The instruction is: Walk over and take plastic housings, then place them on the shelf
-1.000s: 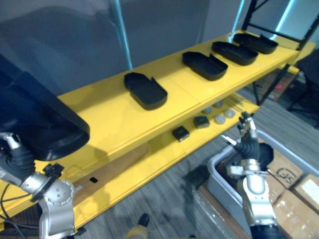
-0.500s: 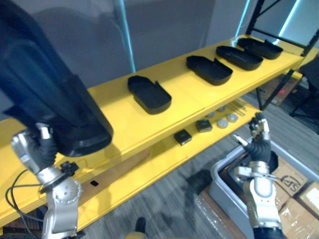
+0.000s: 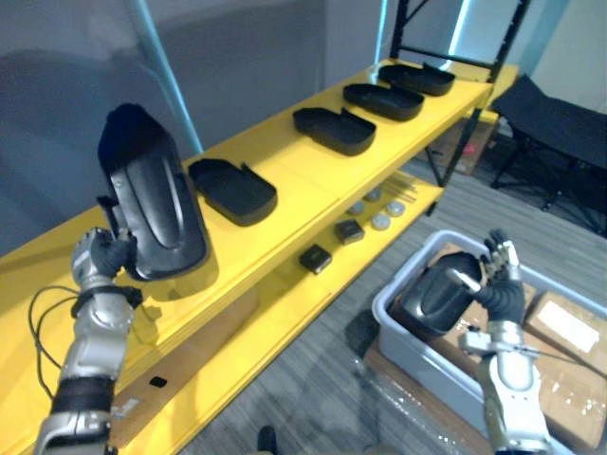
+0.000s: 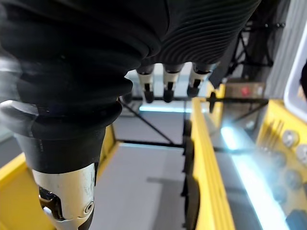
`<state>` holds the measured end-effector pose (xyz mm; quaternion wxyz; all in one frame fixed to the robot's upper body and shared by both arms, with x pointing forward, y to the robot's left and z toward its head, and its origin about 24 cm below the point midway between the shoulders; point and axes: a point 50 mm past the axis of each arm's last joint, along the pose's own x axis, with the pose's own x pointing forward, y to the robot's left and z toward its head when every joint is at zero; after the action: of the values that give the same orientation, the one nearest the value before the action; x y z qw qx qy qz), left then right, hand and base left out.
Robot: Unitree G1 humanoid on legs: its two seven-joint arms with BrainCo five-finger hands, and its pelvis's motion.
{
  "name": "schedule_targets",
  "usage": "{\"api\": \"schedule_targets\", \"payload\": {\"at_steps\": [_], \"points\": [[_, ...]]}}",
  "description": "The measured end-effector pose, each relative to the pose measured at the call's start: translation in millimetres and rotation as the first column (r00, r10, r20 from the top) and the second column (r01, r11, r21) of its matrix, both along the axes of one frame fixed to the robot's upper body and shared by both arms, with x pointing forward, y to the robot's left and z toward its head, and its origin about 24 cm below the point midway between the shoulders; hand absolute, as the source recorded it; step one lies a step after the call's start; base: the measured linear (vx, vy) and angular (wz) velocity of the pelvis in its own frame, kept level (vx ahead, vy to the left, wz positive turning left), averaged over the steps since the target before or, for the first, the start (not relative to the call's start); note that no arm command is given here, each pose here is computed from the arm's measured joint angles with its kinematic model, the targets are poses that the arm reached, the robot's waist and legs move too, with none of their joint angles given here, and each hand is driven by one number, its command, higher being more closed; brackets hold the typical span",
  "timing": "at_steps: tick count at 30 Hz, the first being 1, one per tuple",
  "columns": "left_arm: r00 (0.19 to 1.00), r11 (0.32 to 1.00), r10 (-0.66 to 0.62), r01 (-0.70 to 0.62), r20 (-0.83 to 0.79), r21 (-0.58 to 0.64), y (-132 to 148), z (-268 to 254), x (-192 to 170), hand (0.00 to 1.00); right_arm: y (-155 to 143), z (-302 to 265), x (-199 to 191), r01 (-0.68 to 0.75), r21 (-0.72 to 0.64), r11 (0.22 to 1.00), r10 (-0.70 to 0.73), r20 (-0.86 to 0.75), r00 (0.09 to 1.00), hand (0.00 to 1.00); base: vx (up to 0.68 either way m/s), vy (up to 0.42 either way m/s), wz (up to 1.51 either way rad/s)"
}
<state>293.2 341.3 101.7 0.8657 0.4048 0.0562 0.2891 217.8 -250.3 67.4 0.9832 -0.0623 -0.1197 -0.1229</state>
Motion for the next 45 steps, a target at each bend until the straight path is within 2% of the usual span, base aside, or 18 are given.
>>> {"api": "schedule_targets", "payload": {"at_steps": [6, 14, 24, 36, 45], "points": [[0.986, 0.992, 0.107, -0.114, -0.131, -0.044, 21.5, -3.7, 5.0, 1.00, 1.4, -1.7, 0.9, -0.031, 0.005, 1.000, 0.031, -0.014, 0.999, 0.00, -0.01, 0.003, -0.14], [0.911, 0.953, 0.240, -0.287, -0.335, -0.098, 41.9, -17.9, -3.9, 1.00, 0.2, -0.8, 1.4, -0.063, -0.020, 0.998, 0.062, -0.027, 0.998, 0.00, -0.02, 0.007, -0.10], [0.838, 0.904, 0.324, -0.411, -0.440, -0.116, 54.6, -29.5, -17.0, 1.00, 4.4, -4.1, 2.8, -0.083, -0.015, 0.996, 0.082, -0.054, 0.995, 0.00, 0.00, 0.000, 0.00], [0.798, 0.876, 0.340, -0.461, -0.498, -0.142, 65.0, -36.8, -28.9, 1.00, 11.9, -6.7, 3.8, -0.125, -0.012, 0.992, 0.124, -0.066, 0.990, 0.00, 0.00, -0.001, 0.00], [0.772, 0.891, 0.344, -0.448, -0.534, -0.074, 73.7, -33.6, -35.3, 1.00, 17.4, -8.6, 4.6, -0.147, -0.009, 0.989, 0.146, -0.073, 0.987, 0.00, 0.00, 0.000, 0.00]]}}
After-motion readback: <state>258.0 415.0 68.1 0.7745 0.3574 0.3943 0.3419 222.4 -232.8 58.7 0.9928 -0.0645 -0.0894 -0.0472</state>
